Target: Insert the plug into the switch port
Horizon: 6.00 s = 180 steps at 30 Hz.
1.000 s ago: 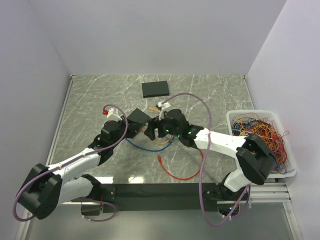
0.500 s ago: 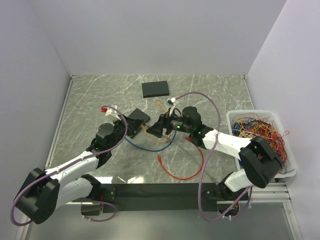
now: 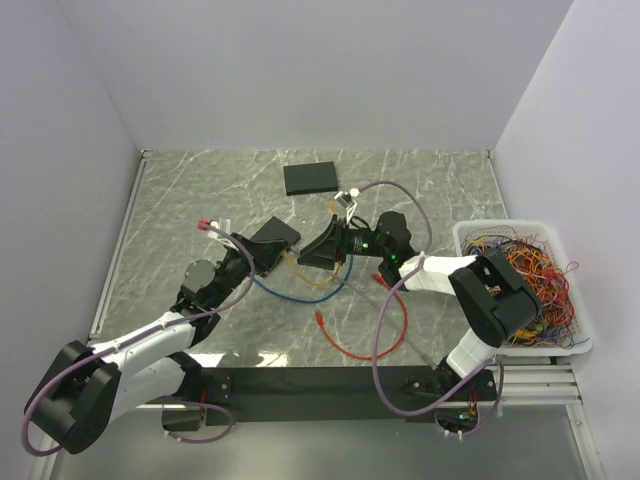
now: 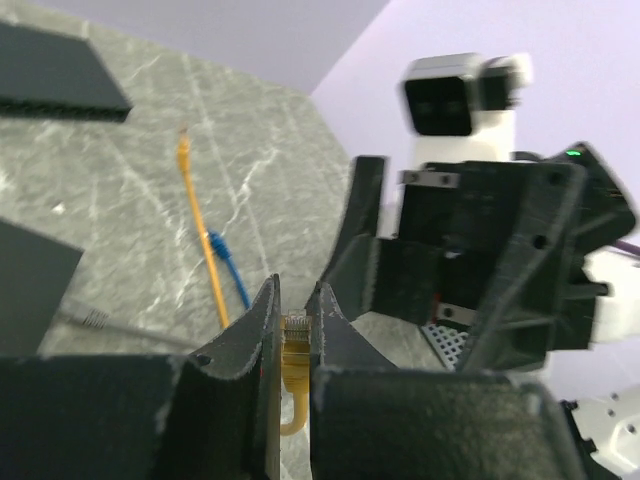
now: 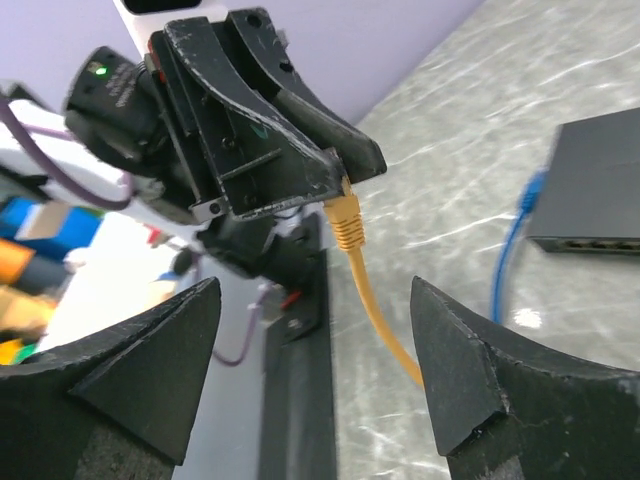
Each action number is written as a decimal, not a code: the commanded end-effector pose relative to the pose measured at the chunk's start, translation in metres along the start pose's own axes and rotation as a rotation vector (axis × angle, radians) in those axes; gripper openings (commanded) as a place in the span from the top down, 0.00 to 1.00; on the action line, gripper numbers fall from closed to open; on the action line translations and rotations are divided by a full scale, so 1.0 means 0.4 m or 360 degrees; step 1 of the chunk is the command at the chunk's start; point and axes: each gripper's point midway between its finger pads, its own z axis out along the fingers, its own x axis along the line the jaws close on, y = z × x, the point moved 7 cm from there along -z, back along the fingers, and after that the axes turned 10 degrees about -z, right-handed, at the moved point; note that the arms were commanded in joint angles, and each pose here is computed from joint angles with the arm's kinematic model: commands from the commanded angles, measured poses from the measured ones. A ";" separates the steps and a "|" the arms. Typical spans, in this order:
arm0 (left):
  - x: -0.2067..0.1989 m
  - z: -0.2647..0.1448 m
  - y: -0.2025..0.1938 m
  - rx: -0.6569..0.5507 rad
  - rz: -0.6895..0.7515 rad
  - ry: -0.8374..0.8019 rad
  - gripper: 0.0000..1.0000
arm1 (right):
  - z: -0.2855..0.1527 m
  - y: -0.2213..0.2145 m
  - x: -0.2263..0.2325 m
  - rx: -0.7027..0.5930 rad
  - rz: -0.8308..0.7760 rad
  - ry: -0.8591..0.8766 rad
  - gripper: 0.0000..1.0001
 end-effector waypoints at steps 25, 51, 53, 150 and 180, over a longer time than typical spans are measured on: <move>-0.113 -0.034 -0.007 0.0067 -0.0068 -0.0711 0.99 | 0.009 0.027 0.035 -0.0047 -0.0002 0.0252 0.50; -0.131 -0.041 0.012 0.0012 -0.0046 -0.0699 0.99 | 0.045 0.005 0.037 0.0074 -0.0077 0.0173 0.56; -0.134 -0.041 0.012 0.0015 -0.0052 -0.0711 1.00 | 0.048 0.003 0.039 0.0087 -0.0075 0.0178 0.56; 0.254 -0.063 0.183 -0.0376 0.0018 0.0797 0.10 | 0.083 -0.062 -0.122 0.0498 -0.0411 -0.1116 1.00; 0.414 0.060 0.172 -0.0113 -0.0130 0.0537 0.26 | 0.206 -0.169 -0.212 0.1006 -0.0660 -0.1444 1.00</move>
